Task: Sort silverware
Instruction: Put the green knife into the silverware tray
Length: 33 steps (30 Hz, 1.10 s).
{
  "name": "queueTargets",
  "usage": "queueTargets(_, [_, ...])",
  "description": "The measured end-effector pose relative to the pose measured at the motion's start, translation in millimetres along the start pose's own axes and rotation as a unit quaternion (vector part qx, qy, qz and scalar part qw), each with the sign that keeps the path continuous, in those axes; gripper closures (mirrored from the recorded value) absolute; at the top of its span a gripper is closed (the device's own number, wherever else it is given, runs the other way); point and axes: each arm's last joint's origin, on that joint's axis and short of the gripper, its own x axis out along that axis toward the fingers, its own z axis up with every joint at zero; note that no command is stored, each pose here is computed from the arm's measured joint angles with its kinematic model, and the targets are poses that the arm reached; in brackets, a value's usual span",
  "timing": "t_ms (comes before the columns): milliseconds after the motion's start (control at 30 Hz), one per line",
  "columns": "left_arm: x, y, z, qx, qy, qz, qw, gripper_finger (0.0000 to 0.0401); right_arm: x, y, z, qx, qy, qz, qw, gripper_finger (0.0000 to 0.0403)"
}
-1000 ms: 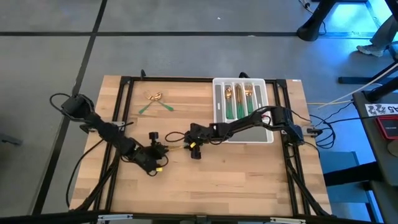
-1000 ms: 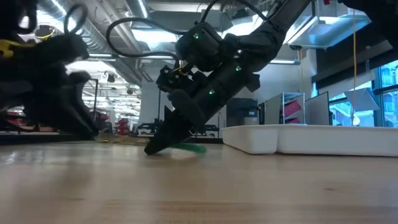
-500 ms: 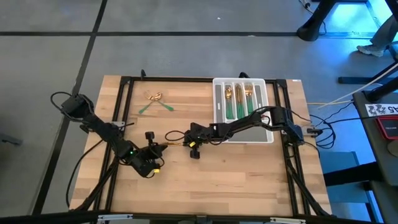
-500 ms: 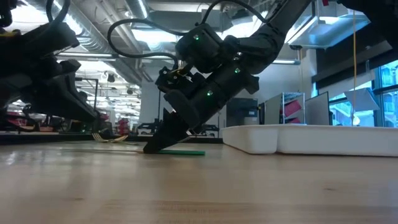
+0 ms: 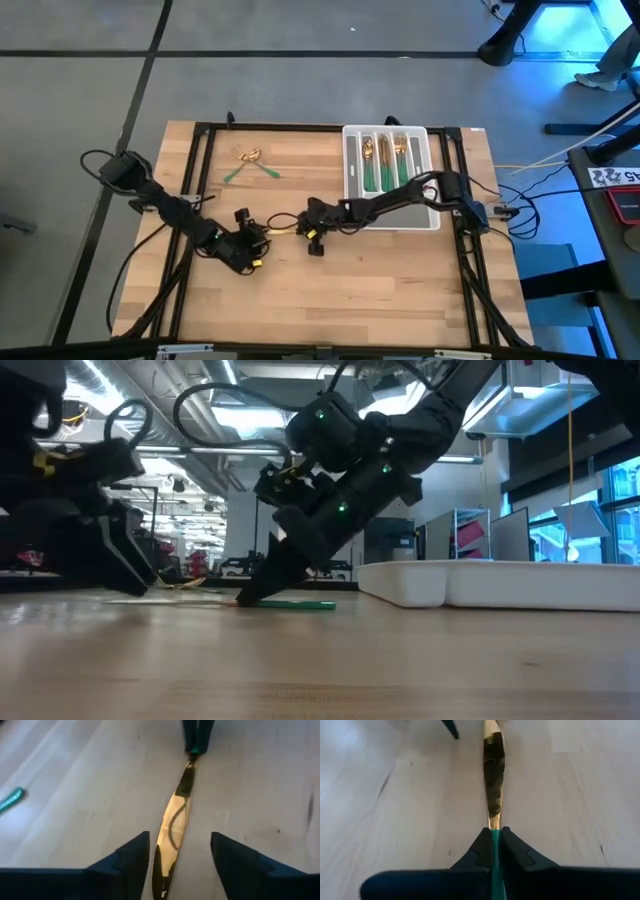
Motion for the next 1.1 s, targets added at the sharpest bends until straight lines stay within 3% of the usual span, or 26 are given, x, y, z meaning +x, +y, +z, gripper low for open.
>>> queueTargets(200, [7.3, 9.6, -9.5, -0.02, 0.005, -0.006, 1.0, 0.0175, -4.3, 10.9, 4.3, -0.022, -0.006, -0.002, 1.0, 0.0399])
queueTargets(433, [15.6, 20.1, -19.0, -0.061, 0.019, -0.068, 0.996, 0.0195, -4.2, 18.5, 5.2, -0.038, -0.011, -0.011, 0.999, 0.0399])
queueTargets(633, [18.1, 23.3, -21.2, -0.046, 0.022, -0.096, 0.994, 0.0249, -10.0, 16.7, 11.6, -0.038, -0.024, -0.05, 0.998, 0.0401])
queueTargets(767, [18.0, 22.8, -21.5, -0.029, 0.027, -0.106, 0.994, 0.0305, -21.5, 17.0, 22.8, -0.038, -0.043, -0.086, 0.995, 0.0403])
queueTargets(900, [17.9, 22.0, -21.6, -0.018, 0.028, -0.111, 0.993, 0.0366, -31.6, 17.4, 31.3, -0.037, -0.054, -0.087, 0.994, 0.0397])
queueTargets(967, [17.8, 21.7, -21.3, -0.012, 0.028, -0.115, 0.993, 0.039, -32.8, 17.5, 32.4, -0.037, -0.056, -0.086, 0.994, 0.038])
queueTargets(1100, [17.9, 20.3, -17.4, 0.012, 0.022, -0.105, 0.994, 0.0395, -32.0, 18.6, 30.7, -0.039, -0.049, -0.065, 0.996, 0.0316])
